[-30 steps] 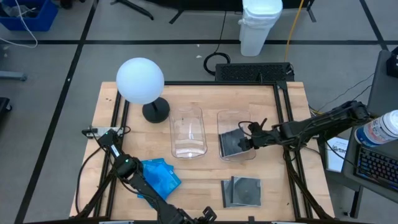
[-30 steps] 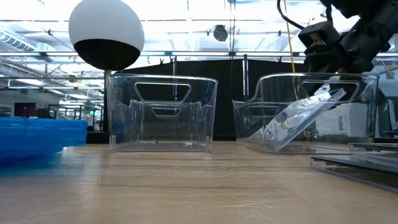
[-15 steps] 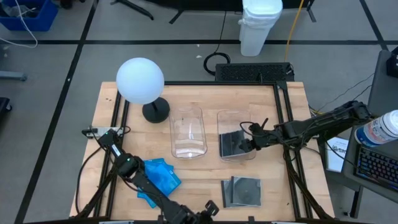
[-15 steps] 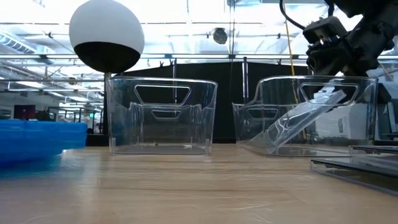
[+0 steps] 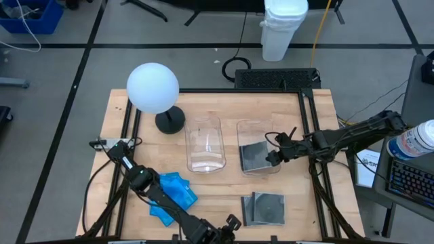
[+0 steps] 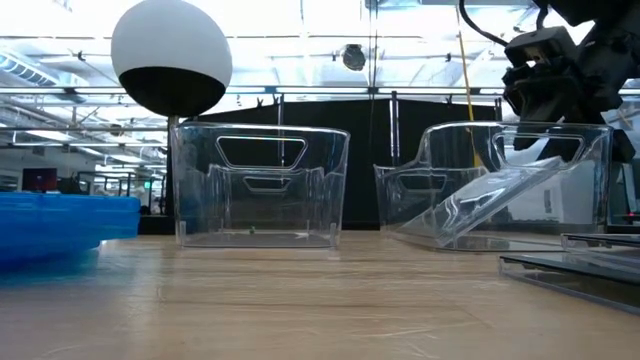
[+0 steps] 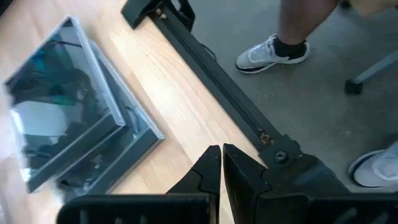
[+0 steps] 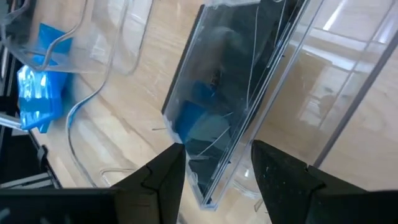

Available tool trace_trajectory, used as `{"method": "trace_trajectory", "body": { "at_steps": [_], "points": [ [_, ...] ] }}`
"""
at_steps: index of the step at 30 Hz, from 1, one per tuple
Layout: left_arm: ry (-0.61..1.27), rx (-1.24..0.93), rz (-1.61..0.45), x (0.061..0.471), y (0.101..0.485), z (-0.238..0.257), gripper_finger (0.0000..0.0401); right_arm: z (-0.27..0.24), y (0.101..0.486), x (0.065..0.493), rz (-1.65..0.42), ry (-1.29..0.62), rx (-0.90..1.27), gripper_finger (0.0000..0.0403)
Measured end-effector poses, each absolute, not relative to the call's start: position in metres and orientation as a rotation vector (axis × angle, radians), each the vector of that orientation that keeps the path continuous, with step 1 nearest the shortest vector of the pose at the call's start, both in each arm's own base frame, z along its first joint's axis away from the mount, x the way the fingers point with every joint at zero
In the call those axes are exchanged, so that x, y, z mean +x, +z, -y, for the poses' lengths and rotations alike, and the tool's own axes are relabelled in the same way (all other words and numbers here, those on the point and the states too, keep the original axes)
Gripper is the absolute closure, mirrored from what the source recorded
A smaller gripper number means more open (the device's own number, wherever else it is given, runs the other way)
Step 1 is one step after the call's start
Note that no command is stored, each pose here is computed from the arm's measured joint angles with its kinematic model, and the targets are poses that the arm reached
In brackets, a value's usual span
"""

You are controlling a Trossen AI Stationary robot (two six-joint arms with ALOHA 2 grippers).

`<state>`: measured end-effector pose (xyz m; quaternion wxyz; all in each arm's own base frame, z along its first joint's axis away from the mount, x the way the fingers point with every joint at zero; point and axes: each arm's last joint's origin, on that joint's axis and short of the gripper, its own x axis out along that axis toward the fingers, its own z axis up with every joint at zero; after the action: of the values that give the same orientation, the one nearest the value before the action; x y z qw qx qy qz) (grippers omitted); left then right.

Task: Pick & place jewel cases by type
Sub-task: Put the black CD case into the right transparent bin, then move the blue CD cases on the table

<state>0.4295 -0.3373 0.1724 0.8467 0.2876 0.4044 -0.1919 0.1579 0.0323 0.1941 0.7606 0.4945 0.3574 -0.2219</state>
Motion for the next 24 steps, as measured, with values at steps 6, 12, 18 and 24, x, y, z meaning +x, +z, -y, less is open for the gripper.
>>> {"method": "trace_trajectory", "body": {
  "at_steps": [6,12,18,24],
  "points": [
    [-0.399,0.563,-0.858,0.436,0.173,0.330,0.0375,-0.031,0.197,0.154,-0.776,-0.456,1.041,0.0228],
    [-0.358,0.501,-0.863,0.443,0.174,0.322,0.0375,-0.033,0.201,0.147,-0.782,-0.417,1.001,0.0228],
    [-0.363,0.516,-0.860,0.443,0.175,0.321,0.0375,-0.034,0.213,0.144,-0.738,-0.317,0.917,0.0228],
    [-0.399,0.541,-0.774,0.423,0.215,0.335,0.0375,-0.042,0.253,0.151,-0.512,-0.082,0.667,0.0234]
  ]
}}
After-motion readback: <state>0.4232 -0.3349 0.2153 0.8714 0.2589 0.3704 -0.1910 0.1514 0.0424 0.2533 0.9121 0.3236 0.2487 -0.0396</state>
